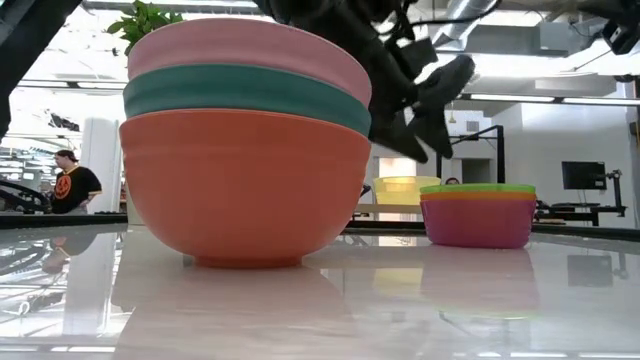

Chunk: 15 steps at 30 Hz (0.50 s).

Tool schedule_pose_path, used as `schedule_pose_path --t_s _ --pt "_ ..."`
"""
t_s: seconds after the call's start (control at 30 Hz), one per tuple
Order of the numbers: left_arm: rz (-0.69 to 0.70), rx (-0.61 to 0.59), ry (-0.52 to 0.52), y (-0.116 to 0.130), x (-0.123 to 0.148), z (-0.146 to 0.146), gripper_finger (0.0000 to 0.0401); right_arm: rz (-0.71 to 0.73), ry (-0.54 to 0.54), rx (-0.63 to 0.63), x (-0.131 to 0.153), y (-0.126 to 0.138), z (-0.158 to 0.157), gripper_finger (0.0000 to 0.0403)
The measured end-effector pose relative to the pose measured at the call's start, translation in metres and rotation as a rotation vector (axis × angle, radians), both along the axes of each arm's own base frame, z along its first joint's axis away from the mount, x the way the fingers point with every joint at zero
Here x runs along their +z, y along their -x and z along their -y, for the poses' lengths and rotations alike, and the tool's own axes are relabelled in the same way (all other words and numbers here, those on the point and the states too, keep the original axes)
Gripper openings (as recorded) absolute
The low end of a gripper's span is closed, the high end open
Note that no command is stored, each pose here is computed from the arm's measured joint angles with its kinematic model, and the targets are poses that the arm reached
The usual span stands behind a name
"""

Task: Place and stack bowls onto a shelf
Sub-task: Stack the small green bowl on top of the small yellow bowl on the shelf

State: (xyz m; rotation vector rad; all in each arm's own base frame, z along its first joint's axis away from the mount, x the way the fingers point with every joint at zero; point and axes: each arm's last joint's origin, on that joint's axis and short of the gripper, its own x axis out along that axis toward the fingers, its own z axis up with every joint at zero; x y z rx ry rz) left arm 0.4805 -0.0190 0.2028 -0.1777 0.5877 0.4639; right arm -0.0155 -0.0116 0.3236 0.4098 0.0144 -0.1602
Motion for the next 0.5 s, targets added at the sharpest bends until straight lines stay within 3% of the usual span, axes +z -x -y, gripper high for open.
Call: schedule_pose_path --t_s 0.27,0.5 --pt "-0.025 0.0 -0.005 0.005 -0.013 0.0 0.0162 0.0 0.001 -0.001 0.0 0.0 0.0 0.0175" --pt "-0.067 0.014 -0.006 0.012 -0.03 0.0 0.0119 0.0 0.001 -0.002 0.0 0.0 0.0 0.0175"
